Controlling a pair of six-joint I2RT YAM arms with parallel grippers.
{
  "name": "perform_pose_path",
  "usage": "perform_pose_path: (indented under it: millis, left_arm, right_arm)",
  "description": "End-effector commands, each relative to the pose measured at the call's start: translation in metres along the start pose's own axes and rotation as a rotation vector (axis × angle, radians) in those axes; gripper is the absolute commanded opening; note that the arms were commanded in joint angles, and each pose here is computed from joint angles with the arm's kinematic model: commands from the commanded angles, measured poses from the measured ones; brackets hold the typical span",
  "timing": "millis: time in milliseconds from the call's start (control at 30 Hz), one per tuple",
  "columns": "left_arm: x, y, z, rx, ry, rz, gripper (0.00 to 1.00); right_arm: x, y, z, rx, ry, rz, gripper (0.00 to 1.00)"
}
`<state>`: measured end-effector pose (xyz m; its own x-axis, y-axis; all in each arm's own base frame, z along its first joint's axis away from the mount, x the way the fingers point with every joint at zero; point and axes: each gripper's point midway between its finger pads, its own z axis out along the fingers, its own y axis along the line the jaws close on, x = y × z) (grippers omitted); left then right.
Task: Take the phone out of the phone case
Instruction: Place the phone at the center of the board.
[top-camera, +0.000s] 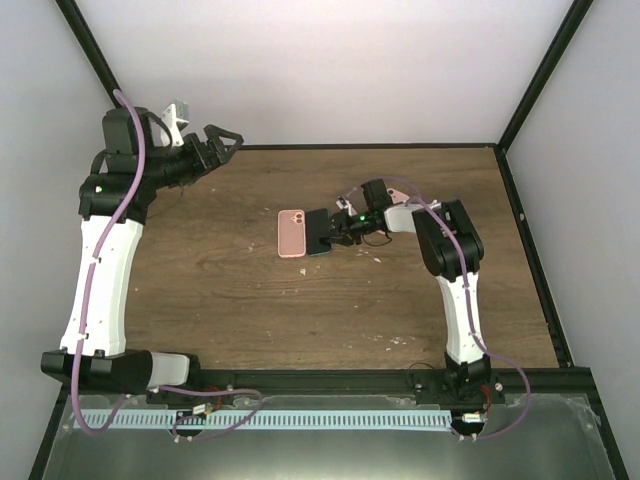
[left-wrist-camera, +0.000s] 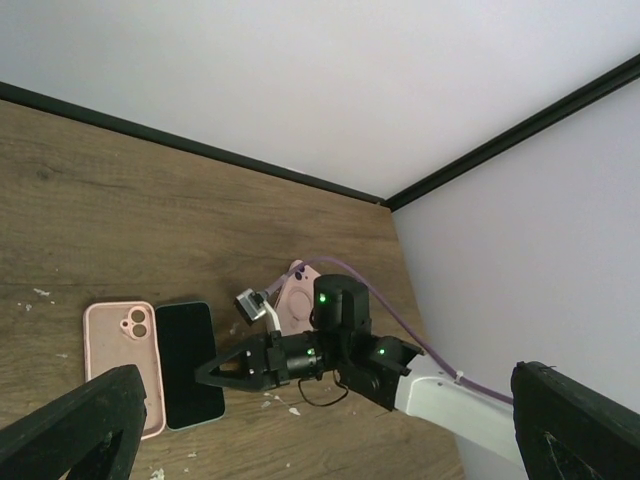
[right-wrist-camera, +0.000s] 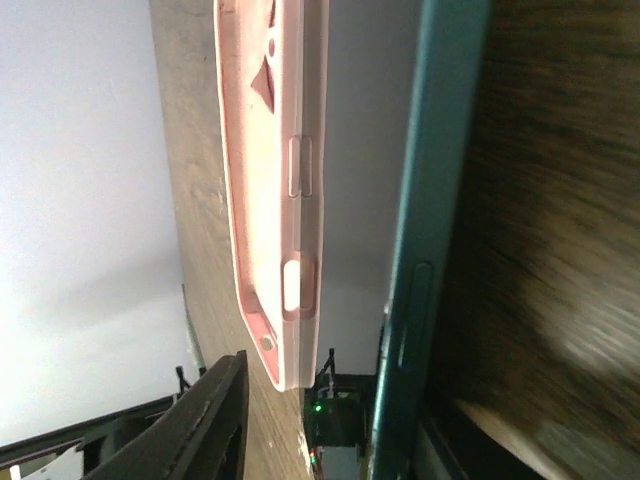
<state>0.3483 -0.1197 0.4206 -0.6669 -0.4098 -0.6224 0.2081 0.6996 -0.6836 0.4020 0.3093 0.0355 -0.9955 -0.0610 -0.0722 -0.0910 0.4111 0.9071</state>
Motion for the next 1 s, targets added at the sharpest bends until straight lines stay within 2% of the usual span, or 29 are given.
perform_pose_path:
  millis: [0,300,400,700,833,967]
  left_arm:
    - [-0.001,-0.003,-0.008,0.005,-0.021,-0.001,1.00]
    - [0.003,0.005,-0.012,-0.015,-0.041,-0.007,1.00]
    - [0.005,0.012,-0.013,-0.035,-0.054,0.002,1.00]
    - [0.011,0.032,-0.015,-0.098,-0.104,0.043,1.00]
    - [0.010,0.043,-0.018,-0.149,-0.138,0.084,1.00]
    - [0.010,0.056,-0.021,-0.212,-0.168,0.108,1.00]
  right_arm:
    - [-0.012,0.015,0.000,0.097,-0.049,-0.072,0.38]
    - [-0.007,0.004,0.000,0.417,-0.089,-0.130,0.68]
    - [-0.008,0.008,-0.006,0.454,-0.114,-0.154,0.89]
    - [-0.018,0.029,-0.036,0.559,-0.192,-0.318,0.95]
    - [-0.042,0.028,-0.055,0.684,-0.276,-0.401,0.96]
    - [-0.066,0.016,-0.072,0.852,-0.334,-0.381,1.00]
